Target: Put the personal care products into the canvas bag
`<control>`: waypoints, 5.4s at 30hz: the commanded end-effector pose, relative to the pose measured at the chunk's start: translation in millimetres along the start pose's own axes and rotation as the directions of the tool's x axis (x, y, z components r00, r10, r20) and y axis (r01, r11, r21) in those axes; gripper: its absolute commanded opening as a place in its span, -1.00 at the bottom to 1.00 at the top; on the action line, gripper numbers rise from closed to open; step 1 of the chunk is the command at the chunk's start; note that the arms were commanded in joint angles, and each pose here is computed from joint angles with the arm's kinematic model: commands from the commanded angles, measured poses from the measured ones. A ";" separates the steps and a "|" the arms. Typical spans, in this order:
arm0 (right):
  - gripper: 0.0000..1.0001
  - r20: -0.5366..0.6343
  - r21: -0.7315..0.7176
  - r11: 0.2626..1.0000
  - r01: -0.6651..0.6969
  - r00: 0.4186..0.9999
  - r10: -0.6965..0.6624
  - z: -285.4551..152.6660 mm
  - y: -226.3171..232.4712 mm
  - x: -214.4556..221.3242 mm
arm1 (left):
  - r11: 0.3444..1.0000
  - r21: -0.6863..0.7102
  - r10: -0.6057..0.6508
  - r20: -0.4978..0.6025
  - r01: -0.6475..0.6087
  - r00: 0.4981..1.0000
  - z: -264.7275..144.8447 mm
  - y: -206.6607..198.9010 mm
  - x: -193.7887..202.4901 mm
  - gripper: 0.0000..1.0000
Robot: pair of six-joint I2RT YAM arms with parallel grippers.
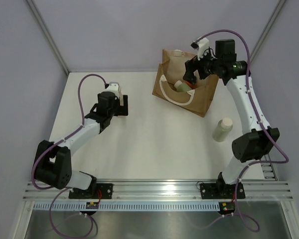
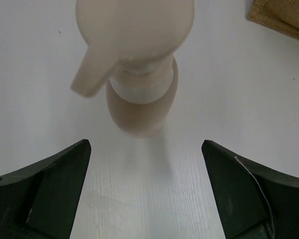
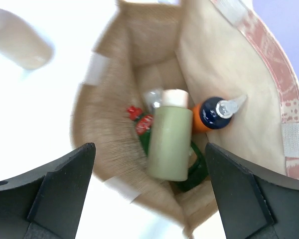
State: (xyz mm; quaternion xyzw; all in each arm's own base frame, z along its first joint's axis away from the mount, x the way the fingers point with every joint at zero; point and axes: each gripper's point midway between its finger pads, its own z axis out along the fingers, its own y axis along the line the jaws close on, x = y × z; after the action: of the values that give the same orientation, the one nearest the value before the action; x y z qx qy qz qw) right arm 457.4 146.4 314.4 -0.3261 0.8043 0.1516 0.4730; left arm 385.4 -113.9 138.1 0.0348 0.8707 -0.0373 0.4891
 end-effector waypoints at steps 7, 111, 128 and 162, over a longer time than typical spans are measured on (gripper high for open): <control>0.99 0.239 -0.368 0.919 0.144 0.969 -0.056 -99.0 129.9 14.7 | 0.999 0.006 0.045 0.107 -0.046 0.993 42.0 8.6 -59.9 0.79; 0.22 -0.644 -0.377 0.898 0.226 0.633 -0.429 140.8 233.3 283.1 | 0.927 0.254 -0.339 0.255 0.275 0.906 -190.0 9.9 -23.4 0.98; -1.00 -0.365 -0.672 0.716 -0.190 0.926 -0.097 65.2 240.1 149.1 | 0.851 0.412 -0.431 0.196 0.325 0.881 -188.6 -19.2 -20.2 0.98; -1.00 0.143 -0.622 0.782 -0.041 0.976 0.164 -18.5 140.9 -83.5 | 0.798 0.517 -0.397 0.063 0.310 0.916 -160.8 -50.2 5.5 0.98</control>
State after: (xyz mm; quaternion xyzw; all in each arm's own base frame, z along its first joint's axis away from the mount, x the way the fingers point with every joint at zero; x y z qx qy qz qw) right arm 349.6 294.8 332.3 -0.4271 0.7037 0.4554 0.3391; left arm 241.8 -141.7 197.8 -0.0347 0.7980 -0.3364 0.4988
